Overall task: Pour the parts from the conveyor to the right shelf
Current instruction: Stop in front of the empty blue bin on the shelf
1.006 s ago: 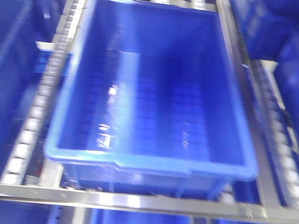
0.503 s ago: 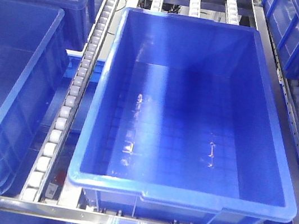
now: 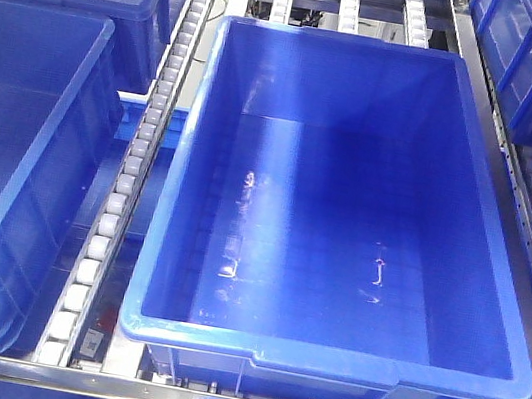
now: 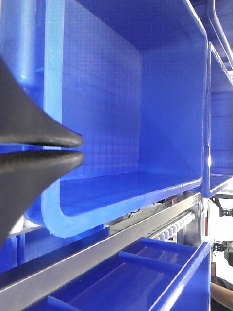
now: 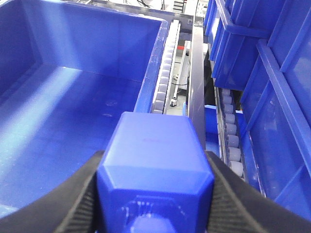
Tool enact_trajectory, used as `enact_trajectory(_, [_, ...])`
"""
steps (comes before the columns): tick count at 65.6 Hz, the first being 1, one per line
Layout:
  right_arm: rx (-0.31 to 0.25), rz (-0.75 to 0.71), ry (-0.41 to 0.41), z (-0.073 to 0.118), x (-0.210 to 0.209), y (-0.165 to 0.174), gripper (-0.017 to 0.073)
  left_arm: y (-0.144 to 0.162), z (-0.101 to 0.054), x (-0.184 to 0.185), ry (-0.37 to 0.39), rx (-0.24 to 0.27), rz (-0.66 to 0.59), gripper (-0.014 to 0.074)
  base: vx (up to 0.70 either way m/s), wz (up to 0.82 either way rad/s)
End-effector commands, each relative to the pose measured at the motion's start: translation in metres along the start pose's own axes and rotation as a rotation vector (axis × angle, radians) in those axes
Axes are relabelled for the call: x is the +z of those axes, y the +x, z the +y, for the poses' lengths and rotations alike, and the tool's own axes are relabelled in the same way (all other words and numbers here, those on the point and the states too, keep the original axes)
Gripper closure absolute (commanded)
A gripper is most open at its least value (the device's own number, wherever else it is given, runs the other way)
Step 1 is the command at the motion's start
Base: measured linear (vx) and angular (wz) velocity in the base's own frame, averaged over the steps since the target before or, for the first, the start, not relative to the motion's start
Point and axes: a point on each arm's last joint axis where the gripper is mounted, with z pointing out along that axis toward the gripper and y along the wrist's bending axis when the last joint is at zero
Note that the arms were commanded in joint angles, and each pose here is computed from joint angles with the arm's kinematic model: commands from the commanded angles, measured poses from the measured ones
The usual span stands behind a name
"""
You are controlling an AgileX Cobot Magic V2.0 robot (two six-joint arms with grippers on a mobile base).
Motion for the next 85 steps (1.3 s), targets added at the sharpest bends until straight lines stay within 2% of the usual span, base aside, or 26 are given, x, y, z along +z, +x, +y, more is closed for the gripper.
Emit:
enact_trajectory(1, [-0.007, -0.095, 0.033, -0.004, -0.002, -0.015, 0.0564, -0.013, 0.0, 0.0, 0.001, -0.016, -0.083, 0.0599, 0.0, 0.0])
enact_trajectory(42, [-0.004, -0.108, 0.037, -0.005, -0.002, -0.018, 0.0564, -0.013, 0.0, 0.0, 0.001, -0.016, -0.083, 0.0599, 0.0, 0.0])
enact_trajectory(51, [-0.01, -0.087, 0.027, -0.007, 0.0, -0.035, 0.0564, -0.013, 0.0, 0.0, 0.001, -0.016, -0.083, 0.0599, 0.0, 0.0])
enact_trajectory(59, [0.036, -0.083, 0.006, -0.01, 0.009, -0.06, 0.0564, -0.013, 0.0, 0.0, 0.001, -0.016, -0.083, 0.0599, 0.0, 0.0])
enact_trajectory(67, [0.057, -0.014, -0.015, -0.013, 0.032, -0.072, 0.0564, -0.013, 0.0, 0.0, 0.001, -0.016, -0.083, 0.0599, 0.0, 0.0])
enact_trajectory(76, [0.065, 0.104, -0.041, -0.014, 0.058, -0.074, 0.0564, -0.013, 0.0, 0.0, 0.001, -0.016, -0.083, 0.0599, 0.0, 0.0])
enact_trajectory(85, [0.098, 0.174, -0.058, -0.014, 0.076, -0.07, 0.0564, -0.013, 0.0, 0.0, 0.001, -0.016, -0.083, 0.0599, 0.0, 0.0])
